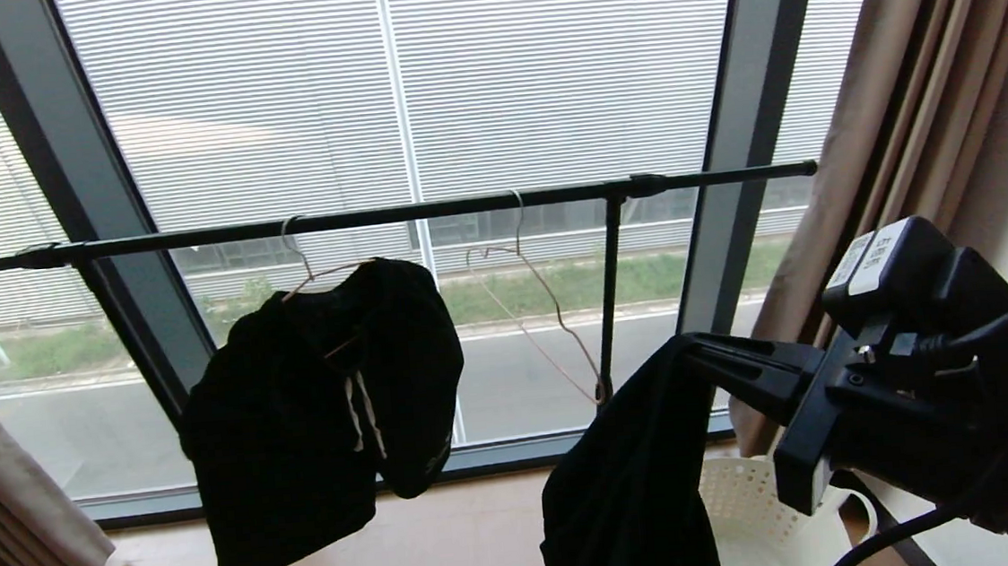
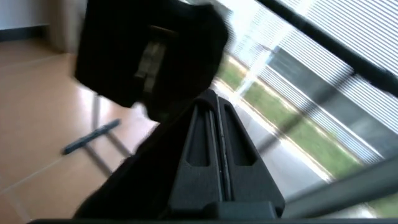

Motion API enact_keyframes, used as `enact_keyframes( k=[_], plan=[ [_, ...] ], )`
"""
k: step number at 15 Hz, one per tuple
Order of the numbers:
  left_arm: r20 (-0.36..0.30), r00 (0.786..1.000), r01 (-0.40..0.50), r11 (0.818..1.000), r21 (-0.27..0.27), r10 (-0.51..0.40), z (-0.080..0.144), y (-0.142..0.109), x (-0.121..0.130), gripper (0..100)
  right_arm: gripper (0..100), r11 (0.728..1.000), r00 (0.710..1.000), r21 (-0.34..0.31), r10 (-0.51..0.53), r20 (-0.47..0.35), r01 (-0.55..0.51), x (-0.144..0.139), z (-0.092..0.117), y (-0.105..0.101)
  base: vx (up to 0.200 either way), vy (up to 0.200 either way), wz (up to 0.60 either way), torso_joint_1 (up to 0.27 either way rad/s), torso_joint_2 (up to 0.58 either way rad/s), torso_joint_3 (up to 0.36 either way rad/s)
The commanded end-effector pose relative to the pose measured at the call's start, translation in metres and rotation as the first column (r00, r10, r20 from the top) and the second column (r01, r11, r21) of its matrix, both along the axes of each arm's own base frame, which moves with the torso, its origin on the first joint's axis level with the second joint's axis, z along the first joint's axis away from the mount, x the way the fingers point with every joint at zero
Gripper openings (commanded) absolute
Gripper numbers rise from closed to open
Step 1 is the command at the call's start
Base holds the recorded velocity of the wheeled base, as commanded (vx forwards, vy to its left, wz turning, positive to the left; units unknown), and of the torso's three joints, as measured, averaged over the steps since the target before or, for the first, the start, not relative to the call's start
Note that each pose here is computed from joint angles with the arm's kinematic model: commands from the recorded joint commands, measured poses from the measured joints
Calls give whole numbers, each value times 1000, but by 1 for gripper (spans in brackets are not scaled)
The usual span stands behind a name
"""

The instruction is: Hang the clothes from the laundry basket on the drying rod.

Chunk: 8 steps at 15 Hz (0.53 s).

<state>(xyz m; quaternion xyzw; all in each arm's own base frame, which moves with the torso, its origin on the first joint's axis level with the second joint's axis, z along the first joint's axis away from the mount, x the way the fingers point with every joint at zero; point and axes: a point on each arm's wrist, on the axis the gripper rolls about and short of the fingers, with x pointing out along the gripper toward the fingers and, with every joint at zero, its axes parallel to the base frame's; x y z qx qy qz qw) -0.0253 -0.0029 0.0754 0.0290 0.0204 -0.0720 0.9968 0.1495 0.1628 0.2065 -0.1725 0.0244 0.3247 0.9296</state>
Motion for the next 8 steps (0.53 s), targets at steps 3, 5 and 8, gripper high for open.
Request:
enact_keyframes(
  k=[3, 5, 8],
  plan=[
    [-37, 999, 5, 1000, 5, -5, 2, 0, 3, 100, 0, 1000, 1000, -1, -13, 3, 13, 7, -4, 6, 0, 0, 0, 0, 0, 0],
    [-163, 987, 10, 999, 38, -3, 7, 0, 14, 100, 0, 990, 990, -26, -142, 13, 142, 15, -5, 12, 0, 0, 0, 0, 0, 0],
    [-342, 939, 22, 1000, -21, -28, 50, -1, 55, 100, 0, 962, 962, -7, -273, 13, 273, 29, -3, 27, 0, 0, 0, 0, 0, 0]
  ],
)
